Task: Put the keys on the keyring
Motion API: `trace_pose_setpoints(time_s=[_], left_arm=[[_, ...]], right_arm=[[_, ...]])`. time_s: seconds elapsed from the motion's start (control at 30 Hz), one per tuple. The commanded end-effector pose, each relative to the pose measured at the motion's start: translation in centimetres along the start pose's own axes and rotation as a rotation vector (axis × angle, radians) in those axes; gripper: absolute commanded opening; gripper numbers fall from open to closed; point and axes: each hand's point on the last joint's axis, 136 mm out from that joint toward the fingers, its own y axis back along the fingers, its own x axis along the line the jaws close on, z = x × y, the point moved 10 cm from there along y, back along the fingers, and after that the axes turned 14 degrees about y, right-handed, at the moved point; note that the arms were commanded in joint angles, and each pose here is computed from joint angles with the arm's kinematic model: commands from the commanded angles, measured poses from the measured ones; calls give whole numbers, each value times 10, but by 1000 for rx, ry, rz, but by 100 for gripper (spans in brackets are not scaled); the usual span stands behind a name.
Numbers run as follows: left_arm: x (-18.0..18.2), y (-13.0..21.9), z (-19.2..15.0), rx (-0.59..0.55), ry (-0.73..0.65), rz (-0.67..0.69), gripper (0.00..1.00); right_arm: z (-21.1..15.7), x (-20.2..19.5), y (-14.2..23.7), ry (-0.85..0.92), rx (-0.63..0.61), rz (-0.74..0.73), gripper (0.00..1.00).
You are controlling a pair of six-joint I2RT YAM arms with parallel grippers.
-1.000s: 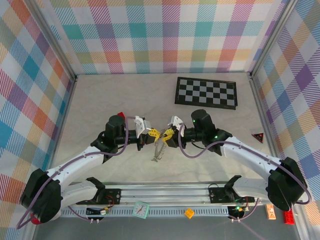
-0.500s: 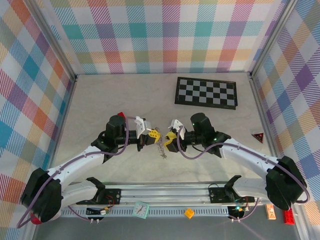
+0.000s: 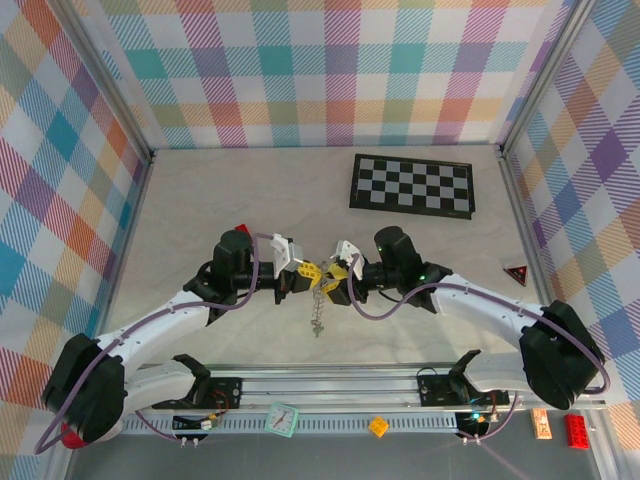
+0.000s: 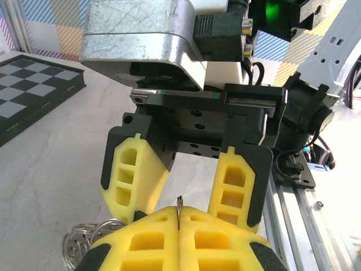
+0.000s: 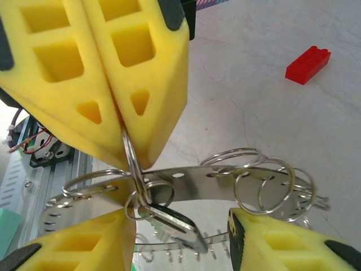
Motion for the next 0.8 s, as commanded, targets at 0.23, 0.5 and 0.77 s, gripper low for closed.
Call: trace_pose_setpoints(time_s=[0.23, 0.5, 0.77], left_arm=[[-5, -2, 19, -41, -58, -42, 0], [-4, -3, 18, -36, -62, -30, 0], [-3, -2, 14, 22, -88, -3, 0]], right_arm=[[5, 2, -3, 45, -31, 41, 30], [5, 1, -3, 30, -13, 46, 10], [15, 0, 4, 53, 4, 9, 0]])
